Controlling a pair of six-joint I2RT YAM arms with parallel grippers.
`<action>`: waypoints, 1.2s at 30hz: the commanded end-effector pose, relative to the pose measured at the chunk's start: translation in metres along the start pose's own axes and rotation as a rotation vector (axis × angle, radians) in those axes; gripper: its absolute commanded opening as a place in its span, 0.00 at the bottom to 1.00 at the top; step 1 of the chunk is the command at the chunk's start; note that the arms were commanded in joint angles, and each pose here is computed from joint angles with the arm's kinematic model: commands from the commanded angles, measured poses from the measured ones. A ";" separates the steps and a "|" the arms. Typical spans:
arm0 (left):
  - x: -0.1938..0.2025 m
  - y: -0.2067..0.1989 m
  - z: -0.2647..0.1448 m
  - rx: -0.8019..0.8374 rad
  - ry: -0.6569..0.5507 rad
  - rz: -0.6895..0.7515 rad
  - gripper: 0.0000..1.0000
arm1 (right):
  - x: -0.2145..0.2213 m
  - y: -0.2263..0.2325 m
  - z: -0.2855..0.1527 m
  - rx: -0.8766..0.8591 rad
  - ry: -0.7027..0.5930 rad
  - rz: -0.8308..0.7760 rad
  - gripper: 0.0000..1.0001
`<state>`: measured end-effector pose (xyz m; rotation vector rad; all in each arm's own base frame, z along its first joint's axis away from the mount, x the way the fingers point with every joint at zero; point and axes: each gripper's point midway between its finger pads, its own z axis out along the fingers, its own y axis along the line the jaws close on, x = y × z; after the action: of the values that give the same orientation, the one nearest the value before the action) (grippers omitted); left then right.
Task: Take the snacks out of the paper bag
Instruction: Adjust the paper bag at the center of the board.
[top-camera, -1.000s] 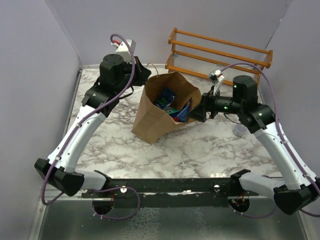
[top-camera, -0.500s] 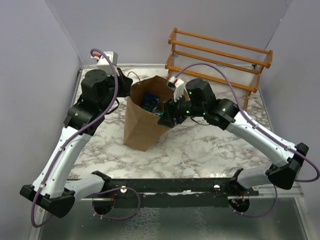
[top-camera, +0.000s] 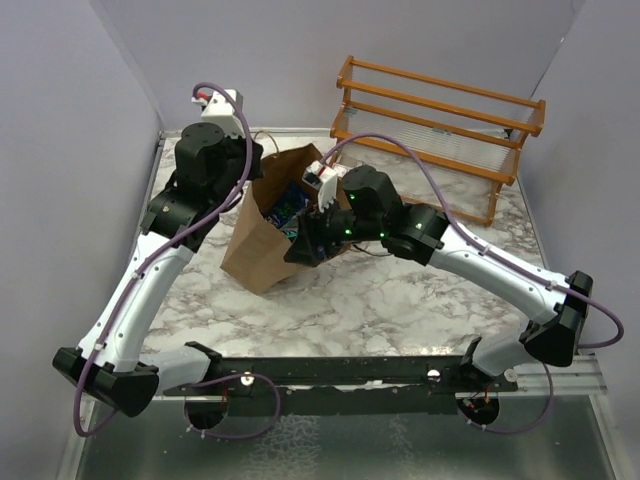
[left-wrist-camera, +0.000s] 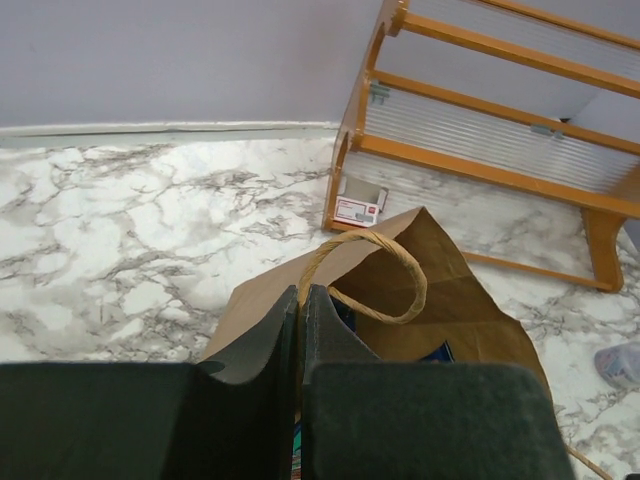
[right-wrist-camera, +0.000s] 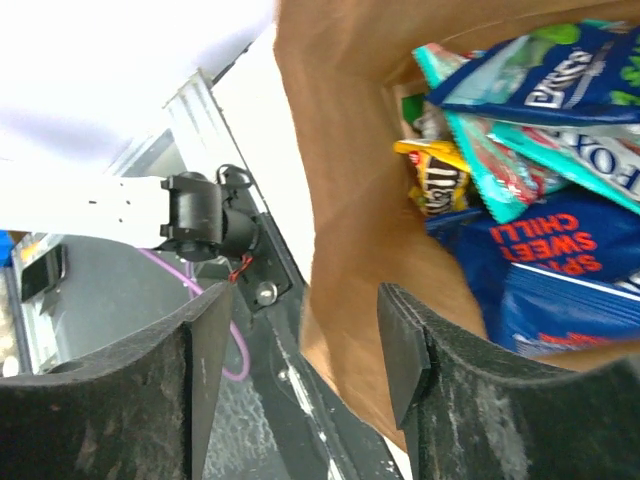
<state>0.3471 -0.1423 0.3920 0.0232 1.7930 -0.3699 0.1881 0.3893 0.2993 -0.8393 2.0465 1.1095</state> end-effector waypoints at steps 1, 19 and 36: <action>-0.050 -0.040 -0.010 0.206 -0.158 0.024 0.00 | -0.013 0.029 0.008 -0.109 -0.022 -0.018 0.63; -0.033 -0.084 -0.028 0.513 -0.186 0.126 0.00 | -0.022 -0.032 -0.100 0.354 -0.286 0.109 0.72; -0.067 -0.016 -0.010 0.105 -0.275 0.253 0.00 | -0.009 -0.077 -0.070 0.547 -0.238 0.102 0.72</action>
<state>0.3521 -0.1682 0.4057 0.3416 1.6257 -0.3760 0.2299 0.2905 0.2830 -0.3252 2.1163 0.5858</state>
